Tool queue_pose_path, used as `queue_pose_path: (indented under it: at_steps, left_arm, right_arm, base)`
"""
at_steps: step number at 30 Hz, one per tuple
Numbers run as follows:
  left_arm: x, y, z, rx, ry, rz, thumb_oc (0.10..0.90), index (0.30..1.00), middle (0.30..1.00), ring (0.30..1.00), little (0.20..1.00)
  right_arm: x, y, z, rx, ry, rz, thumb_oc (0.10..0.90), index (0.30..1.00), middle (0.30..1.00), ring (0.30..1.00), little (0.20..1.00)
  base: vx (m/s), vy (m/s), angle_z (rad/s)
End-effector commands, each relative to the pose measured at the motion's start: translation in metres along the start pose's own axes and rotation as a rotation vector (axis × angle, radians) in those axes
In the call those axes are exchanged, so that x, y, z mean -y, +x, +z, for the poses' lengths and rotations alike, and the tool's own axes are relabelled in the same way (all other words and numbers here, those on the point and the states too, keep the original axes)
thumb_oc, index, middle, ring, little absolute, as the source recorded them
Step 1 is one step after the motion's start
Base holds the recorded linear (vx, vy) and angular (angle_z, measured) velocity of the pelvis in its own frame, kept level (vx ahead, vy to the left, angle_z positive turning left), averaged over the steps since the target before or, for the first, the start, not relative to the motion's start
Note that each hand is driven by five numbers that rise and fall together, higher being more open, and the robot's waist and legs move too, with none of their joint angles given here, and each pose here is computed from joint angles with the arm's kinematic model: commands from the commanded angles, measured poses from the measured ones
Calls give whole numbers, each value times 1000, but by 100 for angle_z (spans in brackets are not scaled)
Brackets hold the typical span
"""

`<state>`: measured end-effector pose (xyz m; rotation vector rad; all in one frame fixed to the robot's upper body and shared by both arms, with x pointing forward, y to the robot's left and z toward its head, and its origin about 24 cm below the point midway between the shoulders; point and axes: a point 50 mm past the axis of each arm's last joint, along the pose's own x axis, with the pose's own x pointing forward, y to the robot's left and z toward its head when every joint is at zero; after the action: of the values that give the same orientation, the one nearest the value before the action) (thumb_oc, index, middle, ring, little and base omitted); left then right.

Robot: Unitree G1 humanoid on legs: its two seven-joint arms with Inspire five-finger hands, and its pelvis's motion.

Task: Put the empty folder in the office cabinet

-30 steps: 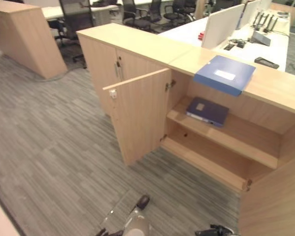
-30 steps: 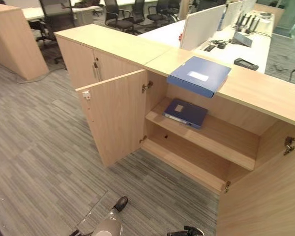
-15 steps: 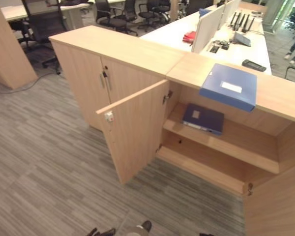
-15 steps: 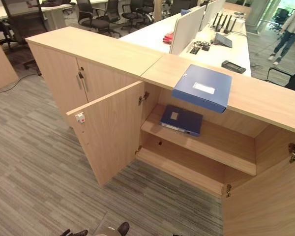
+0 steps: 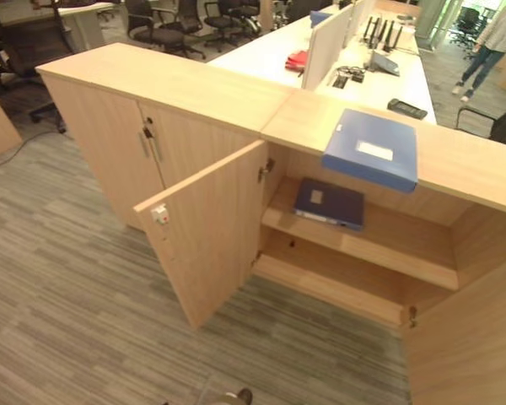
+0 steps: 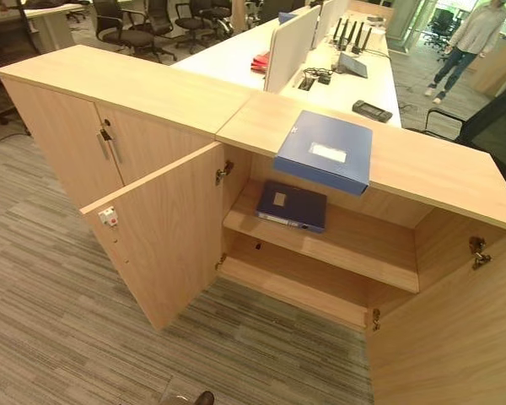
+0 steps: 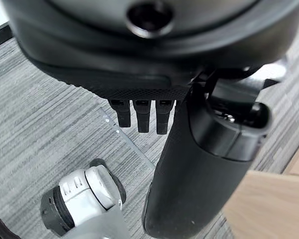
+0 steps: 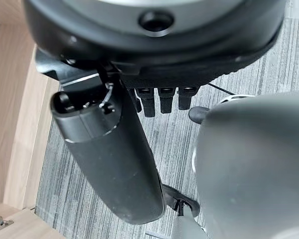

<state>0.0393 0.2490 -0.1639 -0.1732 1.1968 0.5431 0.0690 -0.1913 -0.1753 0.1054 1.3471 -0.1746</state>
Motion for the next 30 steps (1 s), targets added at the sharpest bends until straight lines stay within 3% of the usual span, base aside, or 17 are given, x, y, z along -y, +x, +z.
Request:
queue_pose_path:
  at_steps: [1,7,15,22,30]
  left_arm:
    - [-10,0,2,12,52,12,800,900,900,900,900]
    - [-22,-4,-19,-64,48,45,800,900,900,900,900]
    - [-15,-4,-21,-68,17,34,800,900,900,900,900]
    - [-32,-8,-35,-142,6,88,800,900,900,900,900]
    - [-21,-5,-29,-138,6,66,800,900,900,900,900]
  right_arm:
    - [15,-1,12,48,-27,-17,800,900,900,900,900]
    - [16,-2,1,30,-7,-17,800,900,900,900,900]
    - [15,-1,35,114,1,-26,800,900,900,900,900]
    - [7,-1,28,108,33,-13,800,900,900,900,900]
    - [20,-2,36,139,63,-43,800,900,900,900,900]
  base:
    - [31,341,-32]
    - [70,127,-16]
    - [78,-39,-19]
    - [233,-99,49]
    - [195,-58,3]
